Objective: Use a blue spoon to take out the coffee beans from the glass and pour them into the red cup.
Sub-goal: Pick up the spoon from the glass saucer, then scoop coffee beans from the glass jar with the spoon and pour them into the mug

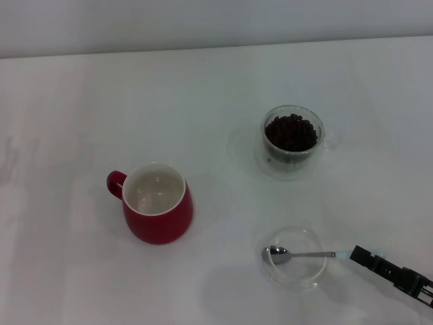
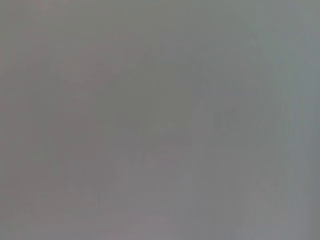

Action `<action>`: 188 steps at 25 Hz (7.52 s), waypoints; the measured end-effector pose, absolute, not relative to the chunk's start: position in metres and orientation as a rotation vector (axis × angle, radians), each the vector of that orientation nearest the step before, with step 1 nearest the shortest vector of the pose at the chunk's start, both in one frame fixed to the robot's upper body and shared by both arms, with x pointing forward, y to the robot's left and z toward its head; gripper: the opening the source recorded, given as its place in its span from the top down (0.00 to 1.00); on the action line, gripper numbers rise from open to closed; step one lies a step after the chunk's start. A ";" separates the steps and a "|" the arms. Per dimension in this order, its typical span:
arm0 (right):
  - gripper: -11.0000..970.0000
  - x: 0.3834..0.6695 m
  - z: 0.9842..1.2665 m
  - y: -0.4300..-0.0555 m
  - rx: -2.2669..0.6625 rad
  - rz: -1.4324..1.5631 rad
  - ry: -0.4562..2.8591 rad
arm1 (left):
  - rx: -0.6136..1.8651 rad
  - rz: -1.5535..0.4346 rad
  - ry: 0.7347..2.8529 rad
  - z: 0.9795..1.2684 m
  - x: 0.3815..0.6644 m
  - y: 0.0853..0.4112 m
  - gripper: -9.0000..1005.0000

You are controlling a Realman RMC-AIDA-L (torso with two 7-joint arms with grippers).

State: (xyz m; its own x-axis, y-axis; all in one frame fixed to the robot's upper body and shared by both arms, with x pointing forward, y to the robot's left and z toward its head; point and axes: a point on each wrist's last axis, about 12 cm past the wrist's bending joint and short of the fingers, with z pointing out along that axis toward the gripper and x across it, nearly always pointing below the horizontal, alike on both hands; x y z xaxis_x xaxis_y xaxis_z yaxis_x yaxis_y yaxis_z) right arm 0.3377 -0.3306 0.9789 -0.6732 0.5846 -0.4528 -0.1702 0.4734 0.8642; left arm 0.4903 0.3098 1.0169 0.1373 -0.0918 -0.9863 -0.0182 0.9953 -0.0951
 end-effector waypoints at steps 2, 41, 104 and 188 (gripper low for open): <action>0.37 0.339 0.979 -0.331 0.343 1.262 1.964 | -0.092 -0.053 1.433 1.017 0.490 0.310 0.11; 0.85 0.351 0.980 -0.332 0.309 1.273 1.998 | -0.102 -0.064 1.431 1.017 0.490 0.307 0.11; 0.83 0.524 1.113 -0.380 -0.484 0.820 1.887 | -0.113 -0.078 1.412 1.020 0.495 0.303 0.11; 0.81 0.547 1.106 -0.376 0.185 1.118 2.287 | -0.133 -0.045 1.407 1.021 0.493 0.317 0.11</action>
State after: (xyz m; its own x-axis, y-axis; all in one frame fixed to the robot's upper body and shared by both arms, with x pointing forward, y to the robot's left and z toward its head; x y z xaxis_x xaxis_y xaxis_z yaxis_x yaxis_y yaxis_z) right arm 0.5473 -0.3758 1.1062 -0.8220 0.3622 -0.4395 -0.1244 0.6389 0.7592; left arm 0.4932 0.3166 1.0212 0.1639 -0.1106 -0.9803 -0.0473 0.9917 -0.1198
